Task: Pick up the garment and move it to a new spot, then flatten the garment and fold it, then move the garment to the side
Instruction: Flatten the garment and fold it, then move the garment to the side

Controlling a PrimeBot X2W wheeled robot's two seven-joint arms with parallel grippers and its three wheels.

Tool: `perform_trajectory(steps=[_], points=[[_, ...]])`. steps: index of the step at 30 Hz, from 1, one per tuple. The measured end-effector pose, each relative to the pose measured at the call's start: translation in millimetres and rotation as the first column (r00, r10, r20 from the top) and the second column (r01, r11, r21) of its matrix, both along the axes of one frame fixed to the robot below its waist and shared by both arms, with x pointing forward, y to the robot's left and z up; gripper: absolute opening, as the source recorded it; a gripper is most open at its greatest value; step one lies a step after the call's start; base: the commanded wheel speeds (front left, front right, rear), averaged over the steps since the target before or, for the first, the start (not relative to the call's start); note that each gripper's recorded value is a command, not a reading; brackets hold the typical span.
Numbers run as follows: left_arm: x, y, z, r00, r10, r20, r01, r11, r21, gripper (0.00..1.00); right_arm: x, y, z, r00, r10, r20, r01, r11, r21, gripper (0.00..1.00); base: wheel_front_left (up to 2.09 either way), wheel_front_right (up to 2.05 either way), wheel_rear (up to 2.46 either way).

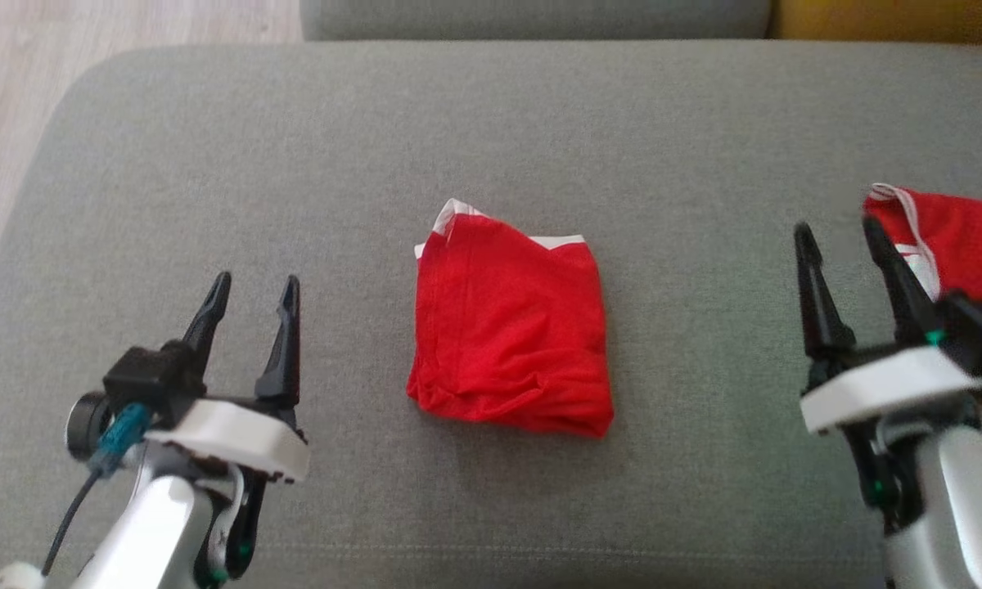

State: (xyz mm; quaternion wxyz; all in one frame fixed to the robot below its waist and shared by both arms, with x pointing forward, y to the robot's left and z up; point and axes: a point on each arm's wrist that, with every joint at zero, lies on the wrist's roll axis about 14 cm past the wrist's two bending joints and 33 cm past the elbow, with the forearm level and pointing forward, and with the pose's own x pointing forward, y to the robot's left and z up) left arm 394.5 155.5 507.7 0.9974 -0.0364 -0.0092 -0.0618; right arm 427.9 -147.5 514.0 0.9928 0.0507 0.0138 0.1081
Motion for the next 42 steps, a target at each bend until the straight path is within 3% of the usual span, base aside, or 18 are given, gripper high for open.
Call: perform_trajectory(steps=[17,42], points=[[-37.0,-0.5,6.5,1.000,-0.008,-0.001,0.008,1.000,0.026,1.00,-67.1,-23.2,5.8,0.994,-0.097,-0.056,0.096,0.995,-0.012,1.00,0.00,0.00,0.00],[-52.5,11.0,2.0,0.999,0.033,-0.024,-0.032,0.999,0.042,1.00,-75.5,-21.4,5.9,0.992,-0.103,-0.069,0.104,0.995,0.006,1.00,0.00,0.00,0.00]])
